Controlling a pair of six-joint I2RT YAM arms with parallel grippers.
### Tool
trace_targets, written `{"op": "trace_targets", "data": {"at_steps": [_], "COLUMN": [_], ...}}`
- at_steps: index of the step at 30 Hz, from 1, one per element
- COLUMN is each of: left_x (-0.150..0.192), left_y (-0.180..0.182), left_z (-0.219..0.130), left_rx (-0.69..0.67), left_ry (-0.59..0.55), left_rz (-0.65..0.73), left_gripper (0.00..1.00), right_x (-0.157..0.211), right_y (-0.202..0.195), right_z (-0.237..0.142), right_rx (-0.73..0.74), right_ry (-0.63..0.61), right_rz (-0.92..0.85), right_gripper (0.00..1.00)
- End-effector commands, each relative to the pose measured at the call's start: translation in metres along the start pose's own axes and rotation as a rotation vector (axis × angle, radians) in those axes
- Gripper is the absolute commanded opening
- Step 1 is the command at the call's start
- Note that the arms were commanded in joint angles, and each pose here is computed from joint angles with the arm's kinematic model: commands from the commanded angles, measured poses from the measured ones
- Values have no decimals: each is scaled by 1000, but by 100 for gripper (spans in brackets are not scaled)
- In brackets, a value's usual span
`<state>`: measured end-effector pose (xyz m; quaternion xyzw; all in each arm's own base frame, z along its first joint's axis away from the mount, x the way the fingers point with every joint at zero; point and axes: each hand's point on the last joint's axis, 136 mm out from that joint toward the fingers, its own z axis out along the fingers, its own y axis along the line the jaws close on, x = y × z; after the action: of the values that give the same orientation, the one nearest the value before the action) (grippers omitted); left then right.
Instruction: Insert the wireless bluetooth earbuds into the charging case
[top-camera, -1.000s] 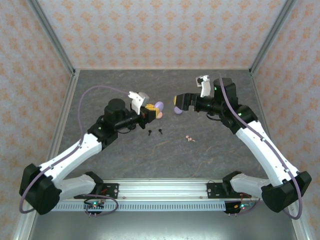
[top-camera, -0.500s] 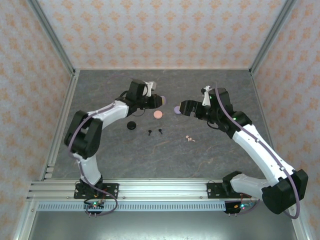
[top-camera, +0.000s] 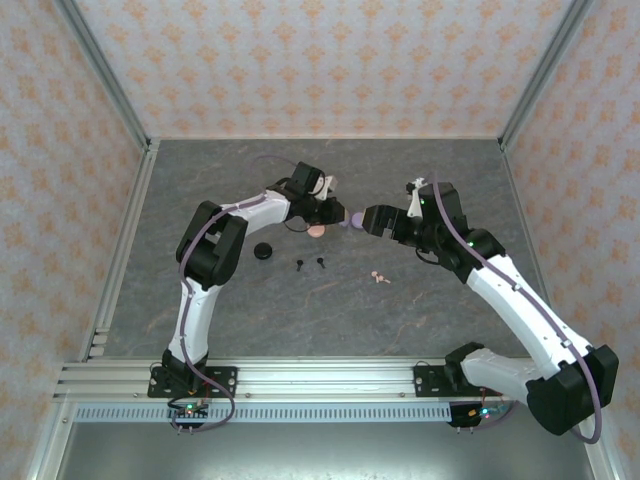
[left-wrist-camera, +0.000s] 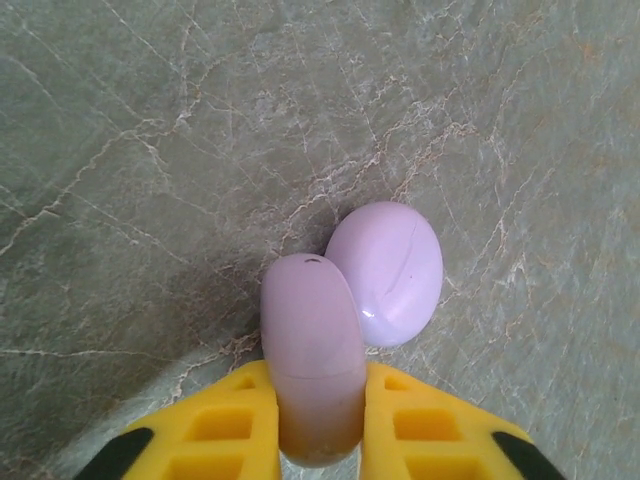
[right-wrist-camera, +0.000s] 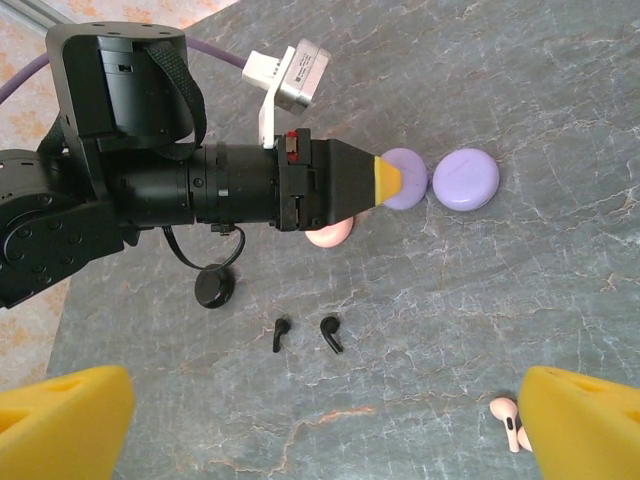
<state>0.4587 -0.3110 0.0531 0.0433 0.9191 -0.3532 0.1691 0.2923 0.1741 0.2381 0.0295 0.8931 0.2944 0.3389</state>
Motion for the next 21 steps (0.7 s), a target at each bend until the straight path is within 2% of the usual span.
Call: {"op": "trace_targets", "data": {"at_steps": [1,6,10,17,21], "left_x": [3,0,-15,-45,-52], "left_y": [8,9,1,-15,-12], "left_z": [0,-9,-31,-86,-122], "left_rx": [-39,-76,-87,-78,-88], "left_ry": [27,15,-34,-141,-205], "left_rz": [-21,2,26,55,44], "left_gripper": [28,43,48,53,53], "right_x": [-2,-1,1,-2,-6], "right_y": [-4,-6,-10,-20,-17], "right_z": [-4,-2,5,33,60], "right_rx": [21,34,69,162,196], "right_ry": [-18,-5,37,131,186], "right_rz": [2,-10,-26,-118,-188], "right_gripper": [99,99,99,99,99]}}
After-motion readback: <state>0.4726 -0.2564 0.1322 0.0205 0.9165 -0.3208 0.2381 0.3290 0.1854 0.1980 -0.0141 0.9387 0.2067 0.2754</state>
